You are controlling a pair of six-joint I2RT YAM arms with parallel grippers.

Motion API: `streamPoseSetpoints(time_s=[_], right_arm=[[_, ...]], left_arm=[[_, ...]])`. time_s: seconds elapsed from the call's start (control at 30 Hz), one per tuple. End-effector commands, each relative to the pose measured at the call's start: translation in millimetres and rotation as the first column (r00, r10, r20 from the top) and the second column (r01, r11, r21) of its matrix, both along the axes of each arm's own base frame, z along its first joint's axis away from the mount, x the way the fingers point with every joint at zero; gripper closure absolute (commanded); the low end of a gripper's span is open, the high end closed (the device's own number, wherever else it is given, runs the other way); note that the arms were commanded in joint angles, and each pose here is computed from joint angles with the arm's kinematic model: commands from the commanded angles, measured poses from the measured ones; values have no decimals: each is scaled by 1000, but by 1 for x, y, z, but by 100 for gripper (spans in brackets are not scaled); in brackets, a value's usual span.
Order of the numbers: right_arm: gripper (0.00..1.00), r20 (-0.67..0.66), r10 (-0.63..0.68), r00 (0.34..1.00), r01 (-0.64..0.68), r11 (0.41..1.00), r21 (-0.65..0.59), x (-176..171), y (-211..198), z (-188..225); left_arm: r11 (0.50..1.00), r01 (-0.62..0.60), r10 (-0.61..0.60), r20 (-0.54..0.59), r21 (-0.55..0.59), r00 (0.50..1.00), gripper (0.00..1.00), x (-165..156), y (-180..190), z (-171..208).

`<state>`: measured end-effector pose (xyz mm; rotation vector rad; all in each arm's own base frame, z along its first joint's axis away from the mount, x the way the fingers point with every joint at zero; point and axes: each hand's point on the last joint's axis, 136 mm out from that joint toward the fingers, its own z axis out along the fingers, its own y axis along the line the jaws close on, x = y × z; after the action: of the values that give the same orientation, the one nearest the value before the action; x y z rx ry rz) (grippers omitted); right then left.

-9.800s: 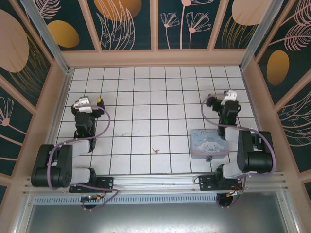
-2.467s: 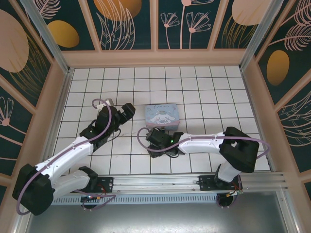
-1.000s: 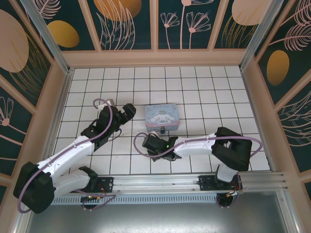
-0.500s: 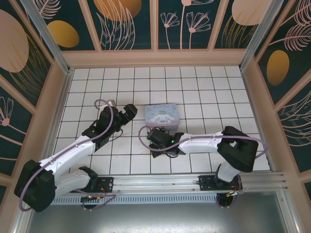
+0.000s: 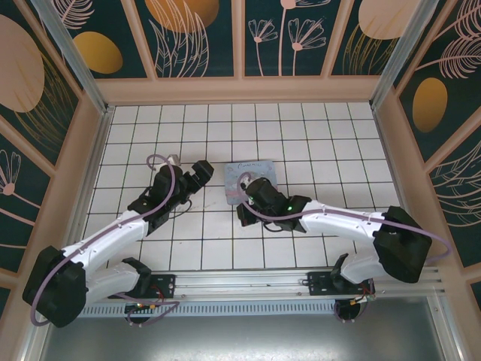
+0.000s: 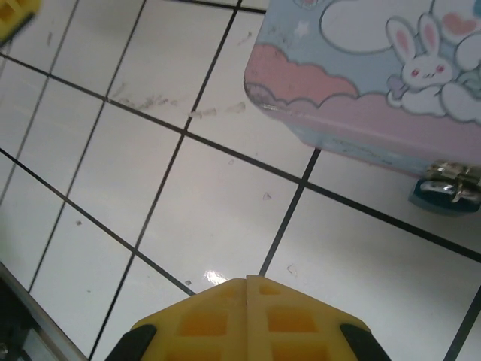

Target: Unlock the padlock with the key

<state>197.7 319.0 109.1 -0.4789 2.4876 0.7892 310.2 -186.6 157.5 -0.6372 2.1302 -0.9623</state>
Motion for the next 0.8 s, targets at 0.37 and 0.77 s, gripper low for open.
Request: streamPoseSetpoints(time_s=[0.37,0.77], right_arm=[[100,-116,-16,993,5,996,-94,-14,-15,-57],[38,-75,-77,994,67,990,-125,-4,-16,-56]], left_arm=[[998,40,-42,-36,-55,998,1,0,-12,-8],[994,98,-100,-24,-55,995,1,-3,-20,-5]])
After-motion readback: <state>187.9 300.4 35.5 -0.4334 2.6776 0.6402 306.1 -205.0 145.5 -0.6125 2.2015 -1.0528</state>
